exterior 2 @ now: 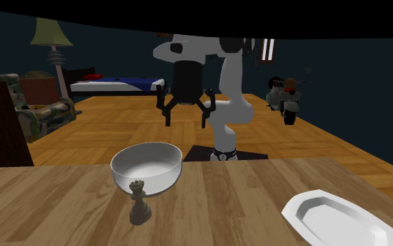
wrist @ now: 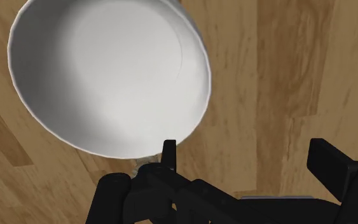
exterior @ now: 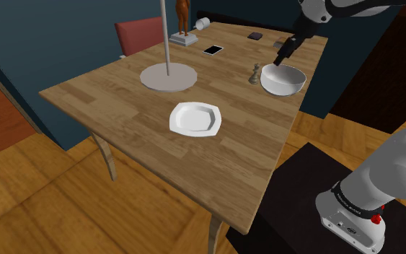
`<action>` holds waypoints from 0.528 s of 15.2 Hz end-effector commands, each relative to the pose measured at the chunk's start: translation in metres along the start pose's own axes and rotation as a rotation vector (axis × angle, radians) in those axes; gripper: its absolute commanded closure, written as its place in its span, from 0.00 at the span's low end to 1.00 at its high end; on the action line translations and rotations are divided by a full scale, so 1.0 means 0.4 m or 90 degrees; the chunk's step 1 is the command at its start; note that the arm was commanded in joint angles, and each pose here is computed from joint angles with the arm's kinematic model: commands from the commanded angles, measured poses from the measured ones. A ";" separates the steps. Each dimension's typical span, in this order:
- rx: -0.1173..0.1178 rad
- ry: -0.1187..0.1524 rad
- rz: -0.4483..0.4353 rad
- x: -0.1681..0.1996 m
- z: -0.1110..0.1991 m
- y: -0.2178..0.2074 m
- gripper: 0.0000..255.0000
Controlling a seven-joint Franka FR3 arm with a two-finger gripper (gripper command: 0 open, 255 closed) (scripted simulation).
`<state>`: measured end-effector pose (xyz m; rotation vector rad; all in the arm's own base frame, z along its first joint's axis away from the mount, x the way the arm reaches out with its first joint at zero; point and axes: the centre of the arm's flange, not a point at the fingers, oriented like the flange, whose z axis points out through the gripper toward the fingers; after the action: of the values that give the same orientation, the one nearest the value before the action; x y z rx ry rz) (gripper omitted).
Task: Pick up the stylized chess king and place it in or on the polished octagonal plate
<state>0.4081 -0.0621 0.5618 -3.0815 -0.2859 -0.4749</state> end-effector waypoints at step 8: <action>0.019 0.048 -0.024 0.110 0.200 0.181 0.00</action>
<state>0.4759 -0.1185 0.5100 -3.0308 -0.3384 -0.5669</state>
